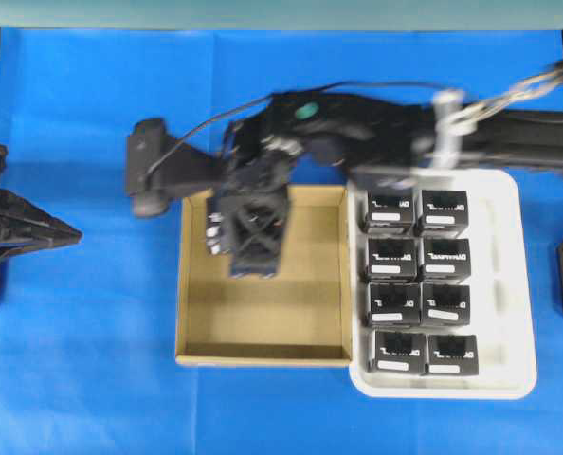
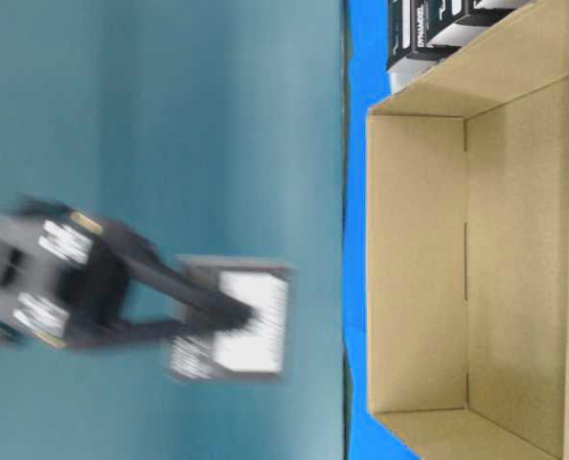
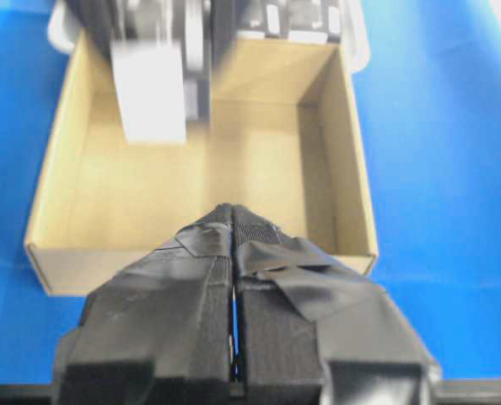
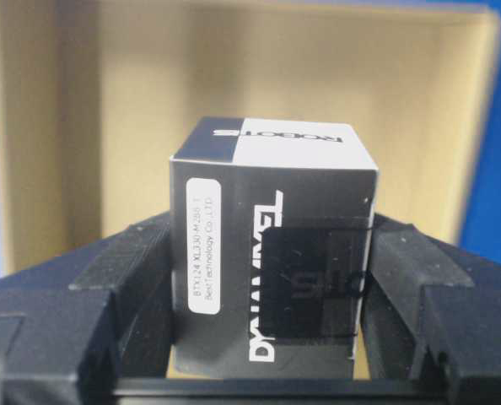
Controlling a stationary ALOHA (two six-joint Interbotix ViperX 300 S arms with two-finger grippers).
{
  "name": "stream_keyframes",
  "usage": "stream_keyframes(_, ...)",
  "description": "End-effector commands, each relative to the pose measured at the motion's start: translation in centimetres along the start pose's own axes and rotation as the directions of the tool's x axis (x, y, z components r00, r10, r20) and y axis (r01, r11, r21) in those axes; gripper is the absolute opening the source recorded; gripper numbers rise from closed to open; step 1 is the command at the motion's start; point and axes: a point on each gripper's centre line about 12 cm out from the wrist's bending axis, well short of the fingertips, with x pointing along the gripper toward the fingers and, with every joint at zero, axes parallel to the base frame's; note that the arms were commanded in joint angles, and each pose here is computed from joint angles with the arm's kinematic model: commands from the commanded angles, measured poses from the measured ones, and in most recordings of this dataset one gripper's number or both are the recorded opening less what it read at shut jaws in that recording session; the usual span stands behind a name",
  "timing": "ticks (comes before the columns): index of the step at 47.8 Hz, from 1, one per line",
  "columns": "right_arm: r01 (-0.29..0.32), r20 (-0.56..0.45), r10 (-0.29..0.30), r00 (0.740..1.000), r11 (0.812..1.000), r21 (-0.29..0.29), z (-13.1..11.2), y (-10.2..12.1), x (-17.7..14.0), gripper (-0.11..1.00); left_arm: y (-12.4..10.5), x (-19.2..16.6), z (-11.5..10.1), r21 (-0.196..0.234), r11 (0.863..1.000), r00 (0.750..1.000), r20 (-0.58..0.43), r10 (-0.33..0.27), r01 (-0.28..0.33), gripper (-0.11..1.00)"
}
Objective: Pick the box from inside the cardboard box.
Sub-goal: 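Lift the black box out and carry it right toward the tray, then lower the black box into the tray's right side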
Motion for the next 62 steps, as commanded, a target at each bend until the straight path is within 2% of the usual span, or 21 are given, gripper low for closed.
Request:
stream_keyframes(1,0.009,0.033,-0.009,0.999,1.000,0.000,-1.1,-0.3,-3.8,0.62,-0.1,-0.1,0.7,0.002,1.000,1.000,0.017,-0.004,0.004,-0.05)
stream_keyframes(8,0.005,-0.009,-0.005,1.000,1.000,0.019,-4.1,-0.6,-6.6,0.62,-0.1,-0.1,0.6,0.003,1.000,1.000,0.015,-0.002,0.002,-0.05)
stream_keyframes(16,-0.006,-0.051,0.008,0.999,0.999,0.040,-7.5,-0.2,-8.1,0.62,-0.1,-0.1,0.7,0.003,1.000,1.000,0.018,-0.003,0.003,-0.05)
stream_keyframes(25,-0.015,-0.069,0.021,0.997,0.996,0.087,-12.5,0.3,-9.2,0.62,-0.1,-0.4,1.0,0.002,1.000,0.999,0.035,-0.004,0.004,-0.05)
stream_keyframes(29,-0.014,-0.093,0.024,0.995,0.994,0.108,-15.6,0.7,-9.2,0.62,-0.1,-0.6,1.3,0.002,1.000,0.998,0.055,-0.006,0.006,-0.05)
stream_keyframes(33,-0.012,-0.104,0.025,0.994,0.992,0.123,-18.5,1.3,-8.9,0.62,-0.2,-1.0,1.9,0.003,1.000,0.996,0.092,-0.008,0.008,-0.05)
stream_keyframes(42,0.021,-0.026,-0.018,1.000,0.992,0.126,-23.2,2.5,-8.6,0.62,-0.1,-1.4,2.8,0.003,1.000,0.987,0.163,-0.009,0.008,-0.05)
stream_keyframes(51,0.026,-0.053,-0.018,0.998,0.990,0.142,-28.2,3.5,-5.5,0.62,-0.2,-1.7,3.8,0.007,1.000,0.977,0.213,-0.013,0.012,-0.05)
stream_keyframes(62,0.050,-0.060,-0.042,0.997,0.990,0.135,-31.4,3.5,-1.8,0.62,-0.3,-1.9,5.2,0.015,1.000,0.950,0.313,-0.017,0.013,-0.05)
